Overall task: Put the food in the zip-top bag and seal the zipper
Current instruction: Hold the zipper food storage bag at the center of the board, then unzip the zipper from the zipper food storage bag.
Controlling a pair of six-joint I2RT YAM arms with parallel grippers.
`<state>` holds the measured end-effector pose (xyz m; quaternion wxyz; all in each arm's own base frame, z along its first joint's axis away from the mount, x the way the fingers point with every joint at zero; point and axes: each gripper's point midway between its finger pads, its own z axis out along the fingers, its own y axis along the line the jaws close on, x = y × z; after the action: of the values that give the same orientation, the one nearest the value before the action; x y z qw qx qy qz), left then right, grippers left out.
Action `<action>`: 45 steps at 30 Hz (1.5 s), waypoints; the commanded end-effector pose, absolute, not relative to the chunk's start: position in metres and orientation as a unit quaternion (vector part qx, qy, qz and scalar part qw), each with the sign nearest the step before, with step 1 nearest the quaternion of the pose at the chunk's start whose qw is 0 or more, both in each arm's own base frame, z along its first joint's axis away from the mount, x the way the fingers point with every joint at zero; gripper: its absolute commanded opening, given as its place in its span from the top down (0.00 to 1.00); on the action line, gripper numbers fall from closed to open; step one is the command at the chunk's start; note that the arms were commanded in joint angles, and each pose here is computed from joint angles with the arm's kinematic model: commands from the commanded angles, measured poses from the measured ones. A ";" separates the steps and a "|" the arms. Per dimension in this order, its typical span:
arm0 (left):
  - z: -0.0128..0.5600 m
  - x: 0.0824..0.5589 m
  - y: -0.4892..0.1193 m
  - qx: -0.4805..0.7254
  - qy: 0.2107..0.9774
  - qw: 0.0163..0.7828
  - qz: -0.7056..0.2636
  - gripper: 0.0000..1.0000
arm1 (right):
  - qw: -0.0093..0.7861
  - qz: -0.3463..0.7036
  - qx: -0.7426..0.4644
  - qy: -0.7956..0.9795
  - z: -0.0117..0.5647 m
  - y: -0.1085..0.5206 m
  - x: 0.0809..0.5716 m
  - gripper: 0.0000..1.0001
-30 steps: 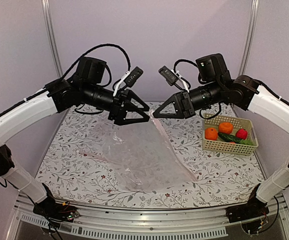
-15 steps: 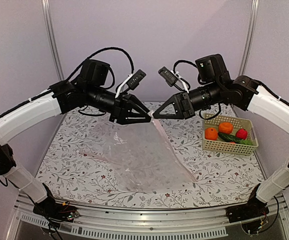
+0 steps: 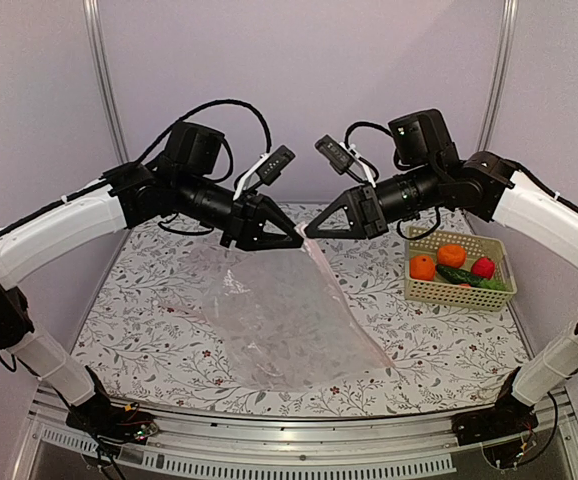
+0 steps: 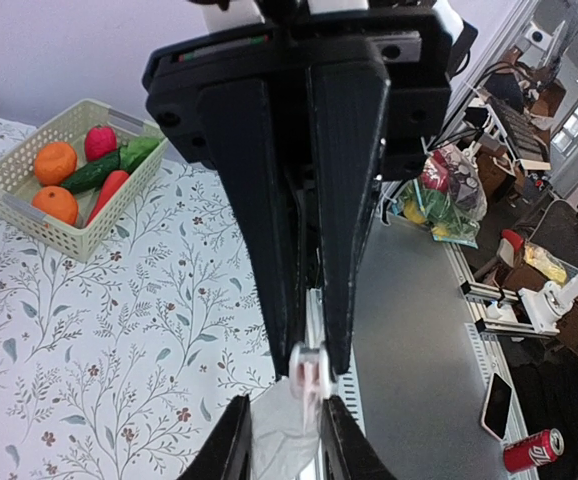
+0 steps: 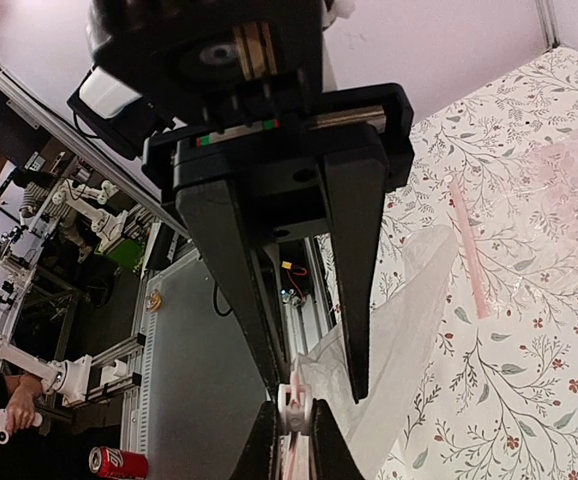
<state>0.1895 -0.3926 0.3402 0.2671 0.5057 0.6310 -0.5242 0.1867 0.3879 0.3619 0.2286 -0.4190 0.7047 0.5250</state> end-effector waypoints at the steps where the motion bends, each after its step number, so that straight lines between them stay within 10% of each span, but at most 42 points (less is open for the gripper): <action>1: 0.336 0.185 -0.394 0.507 0.632 0.257 -0.527 0.77 | 0.220 0.515 -0.416 0.717 0.349 0.392 0.189 1.00; 13: 0.338 0.185 -0.394 0.506 0.630 0.261 -0.528 1.00 | 0.218 0.504 -0.412 0.727 0.342 0.391 0.192 1.00; 45: 0.343 0.206 -0.384 0.477 0.649 0.294 -0.514 1.00 | 0.213 0.480 -0.408 0.747 0.323 0.388 0.198 1.00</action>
<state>0.2011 -0.3908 0.3292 0.2665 0.4822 0.6573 -0.5142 0.1999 0.3878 0.3451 0.2378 -0.4091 0.7303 0.4926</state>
